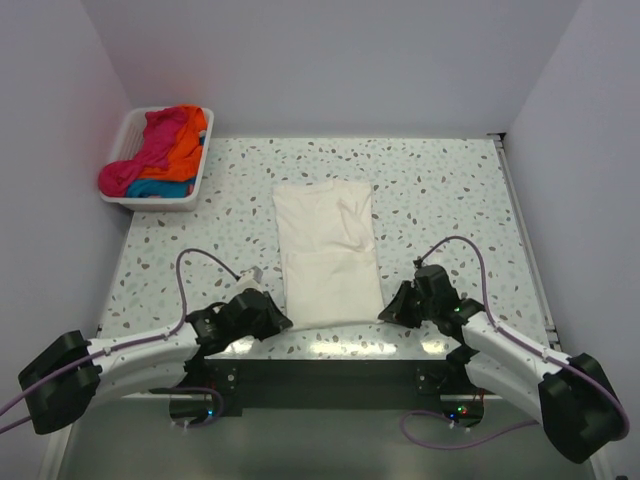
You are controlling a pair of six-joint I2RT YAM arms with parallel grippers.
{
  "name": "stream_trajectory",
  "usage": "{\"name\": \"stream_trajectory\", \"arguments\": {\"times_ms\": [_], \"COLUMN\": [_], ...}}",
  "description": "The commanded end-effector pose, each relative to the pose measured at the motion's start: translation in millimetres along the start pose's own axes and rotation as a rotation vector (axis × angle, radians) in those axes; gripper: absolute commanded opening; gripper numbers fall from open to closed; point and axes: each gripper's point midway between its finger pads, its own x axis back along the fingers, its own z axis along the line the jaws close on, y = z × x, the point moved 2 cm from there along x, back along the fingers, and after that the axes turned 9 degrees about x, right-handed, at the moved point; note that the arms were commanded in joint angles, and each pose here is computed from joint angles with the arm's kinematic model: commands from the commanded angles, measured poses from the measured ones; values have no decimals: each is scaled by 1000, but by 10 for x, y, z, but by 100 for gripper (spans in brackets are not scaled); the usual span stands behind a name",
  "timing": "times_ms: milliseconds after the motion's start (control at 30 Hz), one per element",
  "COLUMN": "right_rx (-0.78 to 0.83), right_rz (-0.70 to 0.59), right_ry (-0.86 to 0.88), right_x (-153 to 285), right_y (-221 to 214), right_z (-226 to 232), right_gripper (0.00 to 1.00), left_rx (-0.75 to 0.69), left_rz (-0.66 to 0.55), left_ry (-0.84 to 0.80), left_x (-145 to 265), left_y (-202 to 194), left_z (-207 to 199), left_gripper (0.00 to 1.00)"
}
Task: Fold and stack the t-shirts
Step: Fold the tshirt
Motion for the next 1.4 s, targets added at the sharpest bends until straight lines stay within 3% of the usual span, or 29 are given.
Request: {"name": "stream_trajectory", "arguments": {"times_ms": [0,100,200,633,1000,1367], "right_rx": [25,39,60,137,250,319], "right_rz": [26,23,19,23,-139,-289], "right_ry": [-18,-1,9,81,62,22], "right_x": [19,57,104,381,892,878], "right_y": [-53,-14,13,-108,367,1283], "right_z": [-36,25,68,217,558,1151], "right_gripper": [8,0,0,0,0,0], "left_rx": [-84,-101,-107,-139,-194,-220], "left_rz": [31,38,45,93,-66,-275], "left_ry": [68,50,26,-35,-116,-179], "left_x": [17,22,43,275,698,800], "left_y": [-36,-30,-28,-88,326,1081], "left_z": [133,49,-38,-184,-787,-1447], "left_gripper": [16,6,0,0,0,0]}}
